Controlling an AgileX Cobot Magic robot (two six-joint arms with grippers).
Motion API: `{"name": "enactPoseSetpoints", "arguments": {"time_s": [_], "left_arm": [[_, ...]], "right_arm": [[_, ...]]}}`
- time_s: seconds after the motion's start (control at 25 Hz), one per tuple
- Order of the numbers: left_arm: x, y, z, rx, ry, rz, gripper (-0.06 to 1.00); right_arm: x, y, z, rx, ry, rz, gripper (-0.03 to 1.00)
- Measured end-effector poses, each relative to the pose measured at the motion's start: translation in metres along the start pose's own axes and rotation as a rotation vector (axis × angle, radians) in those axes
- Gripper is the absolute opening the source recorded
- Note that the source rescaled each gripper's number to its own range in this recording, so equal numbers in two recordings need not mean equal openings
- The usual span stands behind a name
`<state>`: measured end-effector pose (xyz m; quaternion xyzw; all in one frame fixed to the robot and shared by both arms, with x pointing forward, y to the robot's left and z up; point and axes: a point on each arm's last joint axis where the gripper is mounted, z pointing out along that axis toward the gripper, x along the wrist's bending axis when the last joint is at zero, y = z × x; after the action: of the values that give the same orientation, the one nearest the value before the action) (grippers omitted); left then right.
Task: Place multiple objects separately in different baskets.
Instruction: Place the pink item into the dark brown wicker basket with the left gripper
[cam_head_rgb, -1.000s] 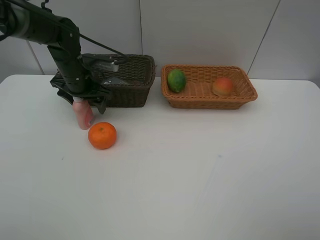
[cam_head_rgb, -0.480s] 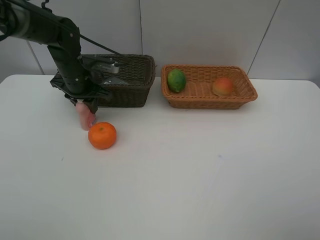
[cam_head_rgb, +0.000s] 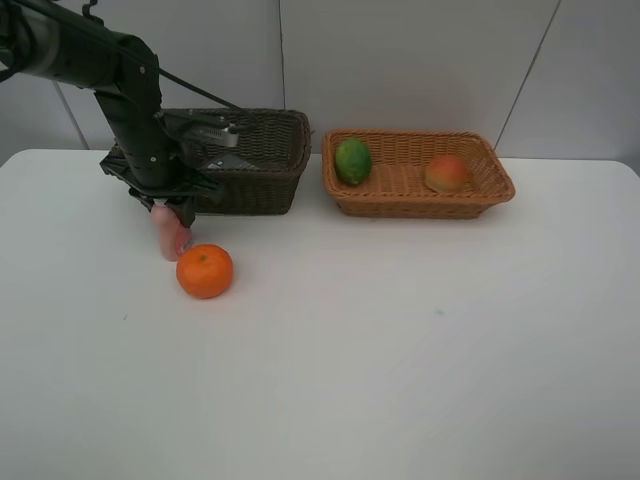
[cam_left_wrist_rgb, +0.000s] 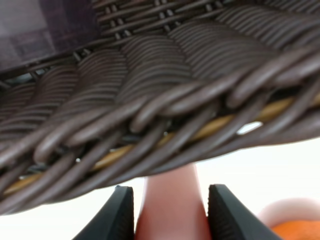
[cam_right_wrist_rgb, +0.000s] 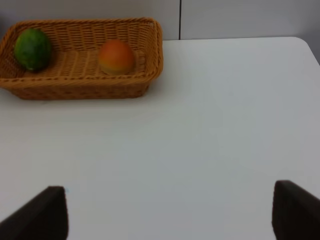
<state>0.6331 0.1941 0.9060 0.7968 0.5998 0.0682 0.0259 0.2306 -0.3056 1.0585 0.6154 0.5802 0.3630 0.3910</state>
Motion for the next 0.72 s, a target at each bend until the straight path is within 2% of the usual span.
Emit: {"name": "enactPoseSetpoints", "arguments": {"time_s": [0.4, 0.72], "left_arm": [[0.001, -0.004, -0.005, 0.038, 0.004, 0.000, 0.39], [0.004, -0.010, -0.060, -0.023, 0.009, -0.006, 0.39]], "right_arm": [[0.000, 0.000, 0.000, 0.000, 0.000, 0.000, 0.88], [0.000, 0.000, 0.000, 0.000, 0.000, 0.000, 0.88]]}}
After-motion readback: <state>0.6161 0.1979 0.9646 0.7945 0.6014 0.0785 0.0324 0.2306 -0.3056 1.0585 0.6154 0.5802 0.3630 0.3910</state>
